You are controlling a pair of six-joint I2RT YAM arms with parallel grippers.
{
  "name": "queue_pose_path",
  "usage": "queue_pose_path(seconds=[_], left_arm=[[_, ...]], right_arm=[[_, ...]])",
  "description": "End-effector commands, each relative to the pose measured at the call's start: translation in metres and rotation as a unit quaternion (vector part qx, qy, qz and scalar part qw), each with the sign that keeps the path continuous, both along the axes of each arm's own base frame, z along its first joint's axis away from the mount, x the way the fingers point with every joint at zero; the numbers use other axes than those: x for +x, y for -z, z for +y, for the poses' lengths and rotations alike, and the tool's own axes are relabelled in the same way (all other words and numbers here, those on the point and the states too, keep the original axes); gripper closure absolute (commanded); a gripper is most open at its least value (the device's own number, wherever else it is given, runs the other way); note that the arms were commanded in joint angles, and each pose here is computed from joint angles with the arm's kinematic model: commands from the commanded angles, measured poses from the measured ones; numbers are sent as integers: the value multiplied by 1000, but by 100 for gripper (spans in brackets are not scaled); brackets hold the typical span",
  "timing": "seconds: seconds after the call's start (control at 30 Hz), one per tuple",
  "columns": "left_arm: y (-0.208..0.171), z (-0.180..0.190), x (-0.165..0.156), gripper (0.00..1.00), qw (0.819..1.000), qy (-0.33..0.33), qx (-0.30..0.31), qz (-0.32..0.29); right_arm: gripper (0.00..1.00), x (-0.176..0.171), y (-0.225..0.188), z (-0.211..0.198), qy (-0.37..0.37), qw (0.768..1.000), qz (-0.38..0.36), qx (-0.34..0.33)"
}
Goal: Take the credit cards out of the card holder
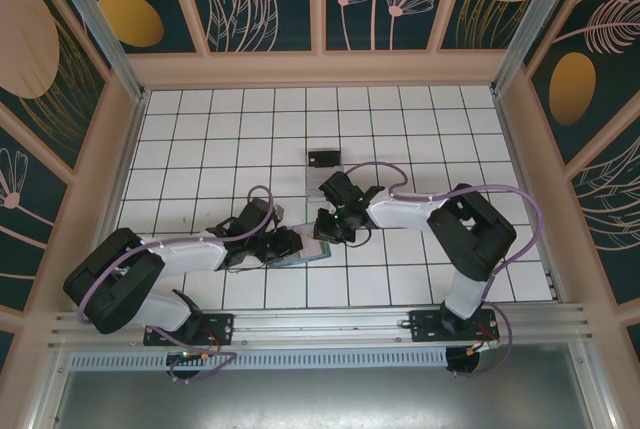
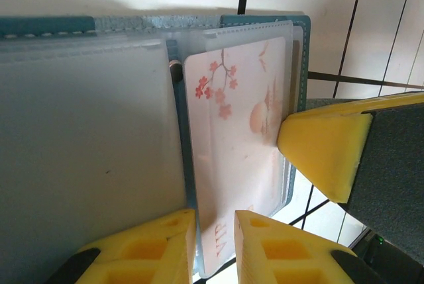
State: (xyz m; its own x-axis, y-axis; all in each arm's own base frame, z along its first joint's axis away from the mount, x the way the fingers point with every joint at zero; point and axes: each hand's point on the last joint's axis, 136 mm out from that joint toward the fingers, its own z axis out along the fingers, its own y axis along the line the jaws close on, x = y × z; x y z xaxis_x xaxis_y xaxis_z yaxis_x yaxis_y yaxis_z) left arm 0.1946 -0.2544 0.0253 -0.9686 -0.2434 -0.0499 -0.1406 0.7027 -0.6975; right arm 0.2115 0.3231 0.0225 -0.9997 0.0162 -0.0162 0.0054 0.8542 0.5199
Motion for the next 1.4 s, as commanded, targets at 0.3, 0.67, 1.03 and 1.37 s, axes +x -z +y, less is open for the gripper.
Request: queue_pose_path(seconds=[0.3, 0.67, 1.03, 1.37], left_arm=[[8, 3, 1, 79, 1000, -11, 13, 10], [6, 2, 1, 85, 1000, -17, -5, 4], [-3, 15, -1, 90, 999, -27, 15, -12], [-2, 26, -8, 91, 999, -32, 27, -12]], right_arm=[[89, -15, 22, -15, -8, 998, 26, -51], [89, -17, 24, -16, -9, 998, 29, -52], [89, -15, 27, -19, -5, 998, 27, -61], [89, -15, 28, -20, -4, 998, 27, -63]])
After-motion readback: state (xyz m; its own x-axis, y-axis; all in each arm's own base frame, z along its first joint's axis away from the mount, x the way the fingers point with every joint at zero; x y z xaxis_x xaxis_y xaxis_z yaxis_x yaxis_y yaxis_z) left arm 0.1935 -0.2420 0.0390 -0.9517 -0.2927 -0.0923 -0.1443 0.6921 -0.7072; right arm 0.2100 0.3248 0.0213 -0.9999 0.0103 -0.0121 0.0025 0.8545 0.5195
